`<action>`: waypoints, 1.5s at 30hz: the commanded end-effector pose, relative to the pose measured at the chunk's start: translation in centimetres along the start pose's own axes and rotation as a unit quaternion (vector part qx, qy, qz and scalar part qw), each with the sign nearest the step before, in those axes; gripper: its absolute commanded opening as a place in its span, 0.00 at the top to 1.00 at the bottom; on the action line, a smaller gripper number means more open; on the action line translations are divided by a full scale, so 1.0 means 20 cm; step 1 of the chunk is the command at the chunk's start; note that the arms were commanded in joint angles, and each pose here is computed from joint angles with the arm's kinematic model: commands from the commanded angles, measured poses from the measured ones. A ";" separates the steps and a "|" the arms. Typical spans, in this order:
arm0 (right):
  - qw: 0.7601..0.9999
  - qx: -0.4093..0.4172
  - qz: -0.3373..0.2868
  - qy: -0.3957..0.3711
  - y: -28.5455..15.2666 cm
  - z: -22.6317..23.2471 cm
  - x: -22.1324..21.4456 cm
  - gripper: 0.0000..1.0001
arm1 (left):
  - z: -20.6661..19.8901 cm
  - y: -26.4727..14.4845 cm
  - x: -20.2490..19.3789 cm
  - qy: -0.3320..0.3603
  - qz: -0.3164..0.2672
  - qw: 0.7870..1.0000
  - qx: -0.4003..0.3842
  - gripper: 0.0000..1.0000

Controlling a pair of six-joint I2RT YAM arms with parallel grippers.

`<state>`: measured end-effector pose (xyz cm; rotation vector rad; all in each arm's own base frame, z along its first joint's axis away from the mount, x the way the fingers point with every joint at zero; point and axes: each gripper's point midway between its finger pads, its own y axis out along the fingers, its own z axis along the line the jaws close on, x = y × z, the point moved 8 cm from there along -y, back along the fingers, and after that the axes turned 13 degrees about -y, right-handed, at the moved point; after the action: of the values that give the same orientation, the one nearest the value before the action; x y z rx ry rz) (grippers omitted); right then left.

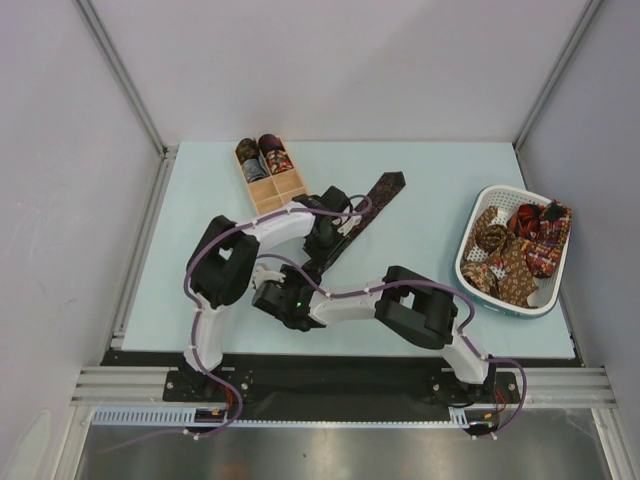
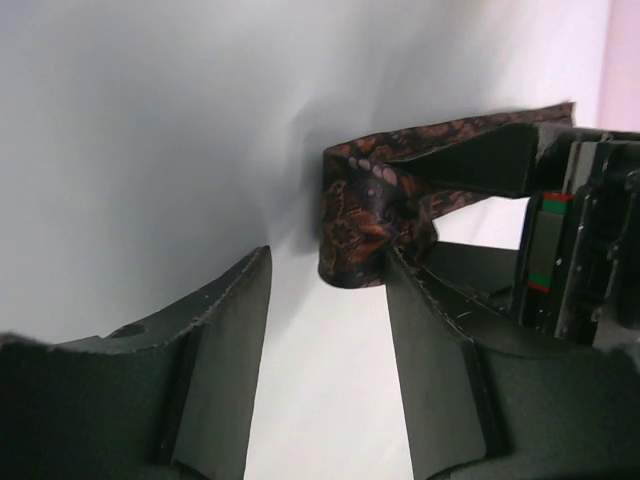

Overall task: Roll the ties
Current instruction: Roll the tie

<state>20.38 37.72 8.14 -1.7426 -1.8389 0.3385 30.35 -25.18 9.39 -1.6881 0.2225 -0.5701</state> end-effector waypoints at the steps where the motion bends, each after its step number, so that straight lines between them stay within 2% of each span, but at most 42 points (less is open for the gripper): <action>1: 0.999 -0.025 0.020 -0.030 0.03 -0.02 0.00 0.45 | -0.04 0.01 -0.07 -0.010 0.066 0.998 -0.003 0.59; 6: 0.997 -0.048 0.018 -0.056 0.05 0.01 0.01 0.41 | -0.04 0.00 -0.07 -0.011 0.084 0.996 -0.002 0.59; 13: 0.994 -0.069 0.021 -0.083 0.06 0.00 0.02 0.36 | -0.05 -0.02 -0.05 -0.013 0.078 0.997 -0.011 0.59; 20: 0.993 -0.042 0.056 -0.097 0.16 0.07 -0.04 0.41 | -0.06 -0.04 -0.05 -0.014 0.081 0.996 -0.017 0.60; 23: 0.991 -0.033 0.080 -0.101 0.20 0.07 -0.09 0.44 | -0.05 -0.04 -0.05 -0.015 0.084 0.996 -0.017 0.59; 27: 0.991 -0.026 0.103 -0.078 0.24 0.06 -0.13 0.61 | -0.05 -0.04 -0.06 -0.015 0.084 0.996 -0.015 0.60; 31: 0.993 -0.021 0.095 -0.063 0.22 0.04 -0.12 0.71 | -0.04 -0.05 -0.06 -0.015 0.077 0.997 -0.009 0.59; 34: 0.995 -0.015 0.081 -0.051 0.20 0.03 -0.10 0.75 | -0.04 -0.08 -0.04 -0.014 0.064 0.998 -0.011 0.55; 38: 0.997 -0.004 0.064 -0.040 0.18 0.03 -0.07 0.77 | -0.05 -0.14 0.00 -0.012 0.035 0.999 -0.016 0.41; 45: 0.999 0.010 0.042 -0.031 0.16 0.02 -0.06 0.77 | -0.09 -0.38 0.15 -0.032 -0.068 0.996 -0.058 0.24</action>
<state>23.02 37.46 6.79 -1.9150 -1.8501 0.3940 29.56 -25.39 11.08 -1.7117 0.2725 -0.4705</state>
